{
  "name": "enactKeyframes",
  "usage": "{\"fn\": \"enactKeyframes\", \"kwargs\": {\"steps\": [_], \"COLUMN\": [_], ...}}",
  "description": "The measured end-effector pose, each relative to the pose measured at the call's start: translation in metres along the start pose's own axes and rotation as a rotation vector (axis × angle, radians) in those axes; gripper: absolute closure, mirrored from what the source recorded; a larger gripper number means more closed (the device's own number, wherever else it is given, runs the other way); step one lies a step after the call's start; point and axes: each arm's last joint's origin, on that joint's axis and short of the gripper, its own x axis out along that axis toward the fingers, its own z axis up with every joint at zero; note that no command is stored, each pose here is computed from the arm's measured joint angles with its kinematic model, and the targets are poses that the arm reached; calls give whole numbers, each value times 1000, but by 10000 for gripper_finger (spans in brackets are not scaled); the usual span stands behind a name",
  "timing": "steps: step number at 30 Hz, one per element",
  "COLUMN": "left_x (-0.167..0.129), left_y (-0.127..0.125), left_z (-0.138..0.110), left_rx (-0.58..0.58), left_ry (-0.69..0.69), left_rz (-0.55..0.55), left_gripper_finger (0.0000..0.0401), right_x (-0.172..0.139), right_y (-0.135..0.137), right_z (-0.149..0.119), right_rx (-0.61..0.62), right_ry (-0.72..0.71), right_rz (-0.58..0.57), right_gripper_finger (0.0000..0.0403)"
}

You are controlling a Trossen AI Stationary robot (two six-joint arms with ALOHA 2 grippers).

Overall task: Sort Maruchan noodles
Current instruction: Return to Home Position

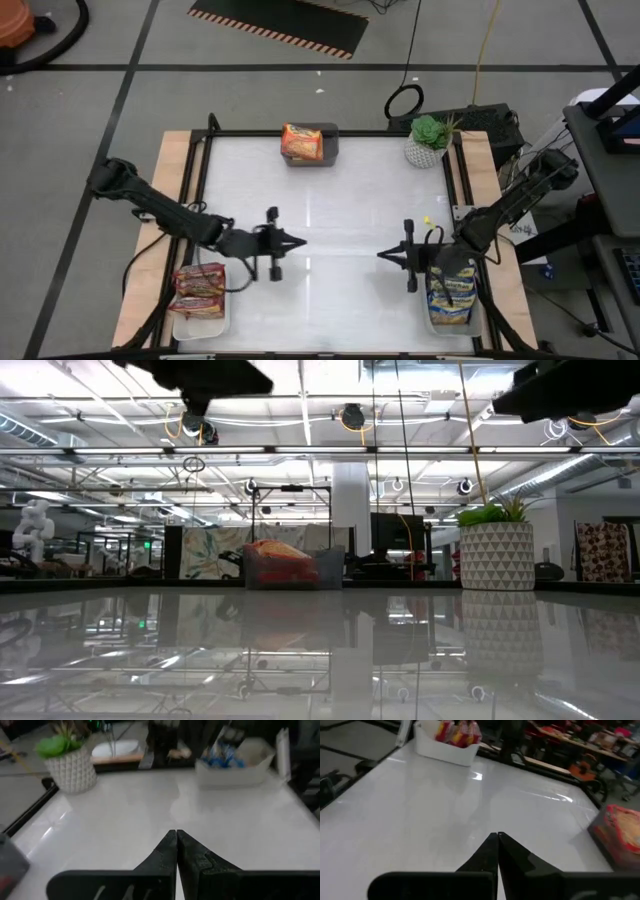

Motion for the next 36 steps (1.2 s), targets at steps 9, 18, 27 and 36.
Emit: {"fn": "enactKeyframes", "kwargs": {"steps": [9, 18, 27, 36], "left_x": [-48, -69, -67, -68], "left_y": [22, 39, 52, 51], "left_z": [-32, -64, -95, -99], "left_rx": [-122, -195, -205, -183], "left_ry": [-194, -238, 8, 52], "left_rz": [-42, -45, 105, 85], "left_gripper_finger": [395, 395, 395, 395], "right_x": [2, 2, -7, -7], "right_y": [-8, -21, -30, -32], "right_z": [-14, -56, -73, -72], "right_rx": [-44, 27, 151, 130], "right_ry": [-52, -168, -296, -311], "right_rz": [76, 174, 192, 190], "right_gripper_finger": [402, 403, 403, 403]}}
